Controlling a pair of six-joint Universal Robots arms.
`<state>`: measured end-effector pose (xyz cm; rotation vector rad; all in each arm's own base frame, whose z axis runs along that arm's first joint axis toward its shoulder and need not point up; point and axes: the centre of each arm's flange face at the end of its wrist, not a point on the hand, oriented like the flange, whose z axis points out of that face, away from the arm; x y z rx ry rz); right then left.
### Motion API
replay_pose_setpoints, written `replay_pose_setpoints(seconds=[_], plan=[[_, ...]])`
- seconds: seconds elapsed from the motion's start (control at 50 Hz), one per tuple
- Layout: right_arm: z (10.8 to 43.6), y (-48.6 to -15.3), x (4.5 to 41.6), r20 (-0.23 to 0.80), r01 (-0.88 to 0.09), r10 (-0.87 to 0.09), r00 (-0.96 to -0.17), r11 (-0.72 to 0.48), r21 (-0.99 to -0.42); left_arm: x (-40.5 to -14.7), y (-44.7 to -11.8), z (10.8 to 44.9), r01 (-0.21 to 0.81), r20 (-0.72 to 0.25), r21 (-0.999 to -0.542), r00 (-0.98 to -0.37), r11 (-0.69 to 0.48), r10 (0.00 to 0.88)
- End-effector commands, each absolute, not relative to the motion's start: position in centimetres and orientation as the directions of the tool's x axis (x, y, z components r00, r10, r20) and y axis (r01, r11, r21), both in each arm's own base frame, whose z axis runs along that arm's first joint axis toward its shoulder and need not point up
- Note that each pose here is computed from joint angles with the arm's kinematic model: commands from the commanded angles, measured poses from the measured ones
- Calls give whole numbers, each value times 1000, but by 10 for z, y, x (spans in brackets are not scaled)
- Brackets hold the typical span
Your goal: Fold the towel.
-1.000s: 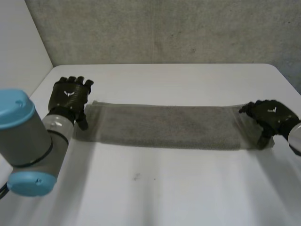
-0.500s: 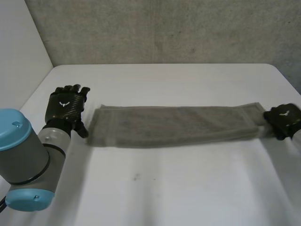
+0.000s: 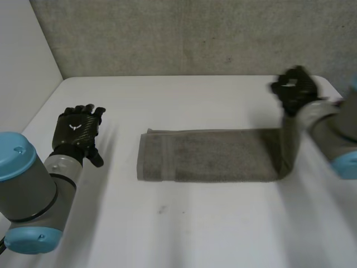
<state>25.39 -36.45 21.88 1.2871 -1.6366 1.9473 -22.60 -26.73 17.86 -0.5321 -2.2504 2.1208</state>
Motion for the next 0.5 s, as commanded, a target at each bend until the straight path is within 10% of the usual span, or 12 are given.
replay_pose_setpoints(seconds=[0.02, 0.3, 0.5], plan=[[190, -266, 390, 756, -542, -514, -407, -530, -652, -221, -271, 178, 241, -227, -970, -947, 35, 230], [113, -178, 442, 692, -448, -715, -99, -589, -673, -219, -273, 175, 243, -227, -969, -948, 44, 223], [175, -215, 401, 615, -439, -737, -280, -471, -765, -219, -273, 177, 241, -227, -970, -948, 38, 223]])
